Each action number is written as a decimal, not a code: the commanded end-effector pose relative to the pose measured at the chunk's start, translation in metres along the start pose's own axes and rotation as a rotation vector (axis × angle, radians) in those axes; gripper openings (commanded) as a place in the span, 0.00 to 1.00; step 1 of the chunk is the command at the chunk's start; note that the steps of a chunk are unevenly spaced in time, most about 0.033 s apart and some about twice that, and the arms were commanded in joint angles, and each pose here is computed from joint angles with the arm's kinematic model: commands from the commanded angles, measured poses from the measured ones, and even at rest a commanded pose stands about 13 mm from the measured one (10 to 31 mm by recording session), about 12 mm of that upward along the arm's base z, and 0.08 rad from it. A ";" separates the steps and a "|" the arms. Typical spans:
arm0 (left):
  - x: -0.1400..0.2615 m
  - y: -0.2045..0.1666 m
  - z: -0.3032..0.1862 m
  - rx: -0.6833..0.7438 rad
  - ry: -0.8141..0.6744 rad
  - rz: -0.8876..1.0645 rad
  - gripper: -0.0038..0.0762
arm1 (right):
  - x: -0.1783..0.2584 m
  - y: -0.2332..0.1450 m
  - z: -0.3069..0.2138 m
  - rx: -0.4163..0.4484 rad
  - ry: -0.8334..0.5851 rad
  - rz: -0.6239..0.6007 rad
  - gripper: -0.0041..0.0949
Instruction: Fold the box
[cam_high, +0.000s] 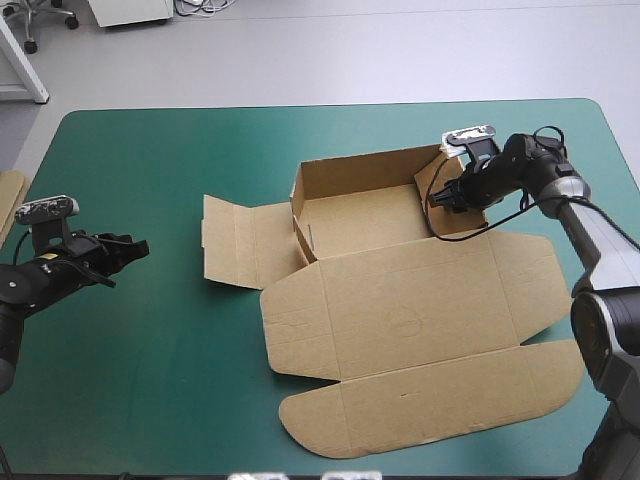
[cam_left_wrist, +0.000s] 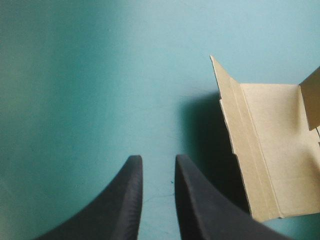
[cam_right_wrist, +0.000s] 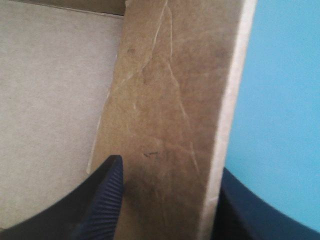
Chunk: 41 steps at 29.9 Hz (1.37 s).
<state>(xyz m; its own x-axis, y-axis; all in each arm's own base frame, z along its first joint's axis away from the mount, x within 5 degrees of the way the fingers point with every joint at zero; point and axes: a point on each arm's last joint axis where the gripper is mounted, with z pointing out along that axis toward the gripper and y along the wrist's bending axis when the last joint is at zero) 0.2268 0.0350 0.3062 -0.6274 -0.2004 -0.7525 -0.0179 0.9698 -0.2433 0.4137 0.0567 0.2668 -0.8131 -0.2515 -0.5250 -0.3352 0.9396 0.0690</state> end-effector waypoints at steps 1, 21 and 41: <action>-0.013 -0.004 -0.010 0.005 -0.087 -0.011 0.26 | -0.014 0.001 -0.022 0.024 -0.081 -0.029 0.37; -0.012 -0.006 -0.010 0.026 -0.079 -0.026 0.26 | -0.026 -0.006 -0.038 0.101 -0.090 -0.007 0.03; -0.014 -0.005 -0.010 0.012 -0.098 -0.004 0.26 | -0.034 -0.045 -0.095 -0.121 -0.331 0.202 0.03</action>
<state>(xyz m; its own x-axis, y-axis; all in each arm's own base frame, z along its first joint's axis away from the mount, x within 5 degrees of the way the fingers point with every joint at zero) 0.2270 0.0338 0.3068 -0.6249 -0.1986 -0.7550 -0.0055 0.9682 -0.2502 0.4266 0.0057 0.3080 -0.7824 -0.0255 -0.6222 -0.2335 0.9383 0.2552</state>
